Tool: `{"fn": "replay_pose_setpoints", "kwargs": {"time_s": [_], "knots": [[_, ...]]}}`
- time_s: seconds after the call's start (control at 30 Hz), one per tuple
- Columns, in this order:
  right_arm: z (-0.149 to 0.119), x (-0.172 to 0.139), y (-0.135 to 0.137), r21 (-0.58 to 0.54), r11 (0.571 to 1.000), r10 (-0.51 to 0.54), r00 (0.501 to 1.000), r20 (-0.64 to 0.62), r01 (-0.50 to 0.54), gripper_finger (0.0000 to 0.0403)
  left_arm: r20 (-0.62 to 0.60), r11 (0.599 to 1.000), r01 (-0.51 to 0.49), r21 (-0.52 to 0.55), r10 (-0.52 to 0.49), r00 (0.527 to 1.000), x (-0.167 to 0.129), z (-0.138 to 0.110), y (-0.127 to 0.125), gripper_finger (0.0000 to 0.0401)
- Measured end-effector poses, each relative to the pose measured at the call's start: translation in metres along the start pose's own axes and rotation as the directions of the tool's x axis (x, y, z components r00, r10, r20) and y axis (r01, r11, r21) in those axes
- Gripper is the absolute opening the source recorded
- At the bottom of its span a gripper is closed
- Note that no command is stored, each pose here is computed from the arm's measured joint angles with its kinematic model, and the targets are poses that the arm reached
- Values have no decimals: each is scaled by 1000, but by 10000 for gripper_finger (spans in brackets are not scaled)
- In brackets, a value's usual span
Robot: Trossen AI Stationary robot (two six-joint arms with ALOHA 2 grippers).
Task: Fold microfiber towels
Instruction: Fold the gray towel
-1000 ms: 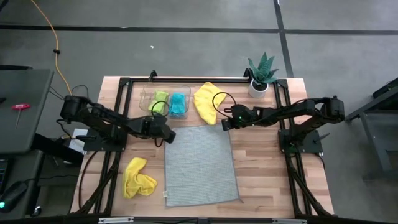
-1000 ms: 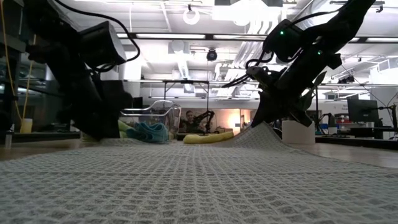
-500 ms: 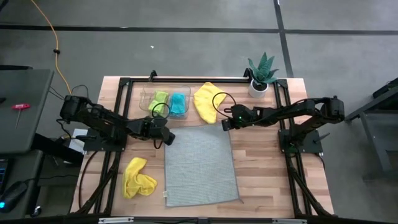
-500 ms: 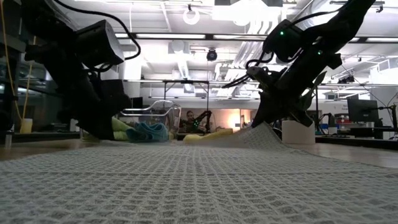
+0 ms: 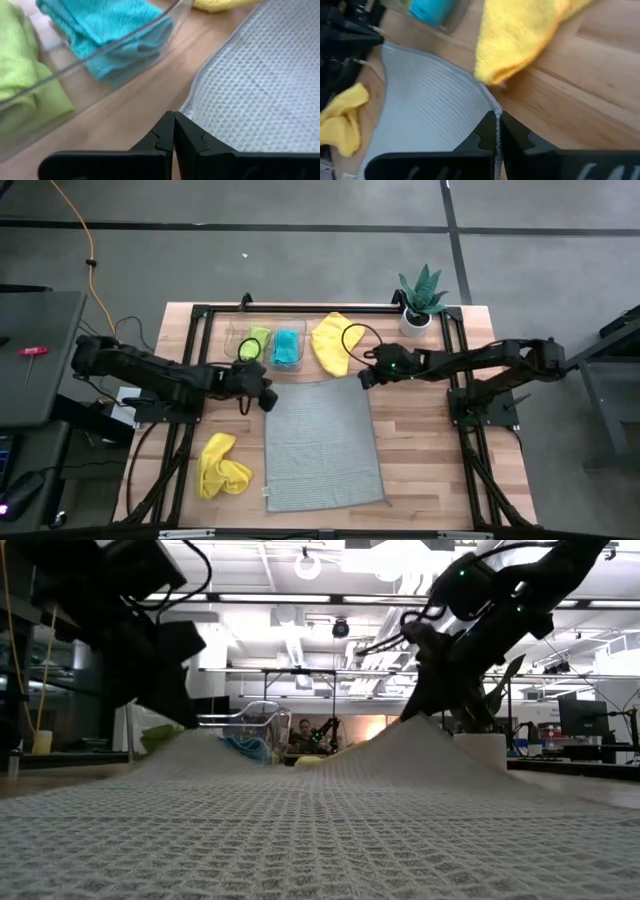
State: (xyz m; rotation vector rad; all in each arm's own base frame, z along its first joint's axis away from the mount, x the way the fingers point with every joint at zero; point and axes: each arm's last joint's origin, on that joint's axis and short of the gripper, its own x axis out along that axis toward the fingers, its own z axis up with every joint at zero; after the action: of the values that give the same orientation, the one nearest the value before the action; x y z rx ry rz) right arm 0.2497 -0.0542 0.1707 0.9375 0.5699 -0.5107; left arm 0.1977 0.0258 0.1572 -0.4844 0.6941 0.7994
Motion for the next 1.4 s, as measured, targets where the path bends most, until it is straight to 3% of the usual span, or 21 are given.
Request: {"fn": "replay_pose_setpoints", "kwargs": {"time_s": [0.2, 0.43, 0.73, 0.93, 1.07, 1.4], "knots": [[9, -10, -2, -25, 999, 27, 999, 16, -27, 0, 50, 1000, 9, 18, -10, 999, -7, 14, 9, 0], [17, -16, -2, -63, 998, 35, 998, 59, -32, 0, 116, 990, -25, 142, 8, 993, -21, 50, 9, 0], [28, -31, 32, -253, 967, -1, 1000, -16, -3, 0, 125, 943, -57, 329, 16, 992, -45, 85, 2, 0], [24, -35, 37, -283, 959, -56, 996, -66, 35, 0, 25, 967, 53, 250, -61, 998, -43, 80, -1, 4], [19, -35, 38, -294, 955, -56, 995, -81, 30, 0, -31, 969, 73, 234, -68, 997, -36, 66, -6, 22], [16, -35, 41, -320, 948, -36, 994, -101, 2, 0, -106, 973, 95, 209, -74, 992, -22, 19, -12, 131]]}}
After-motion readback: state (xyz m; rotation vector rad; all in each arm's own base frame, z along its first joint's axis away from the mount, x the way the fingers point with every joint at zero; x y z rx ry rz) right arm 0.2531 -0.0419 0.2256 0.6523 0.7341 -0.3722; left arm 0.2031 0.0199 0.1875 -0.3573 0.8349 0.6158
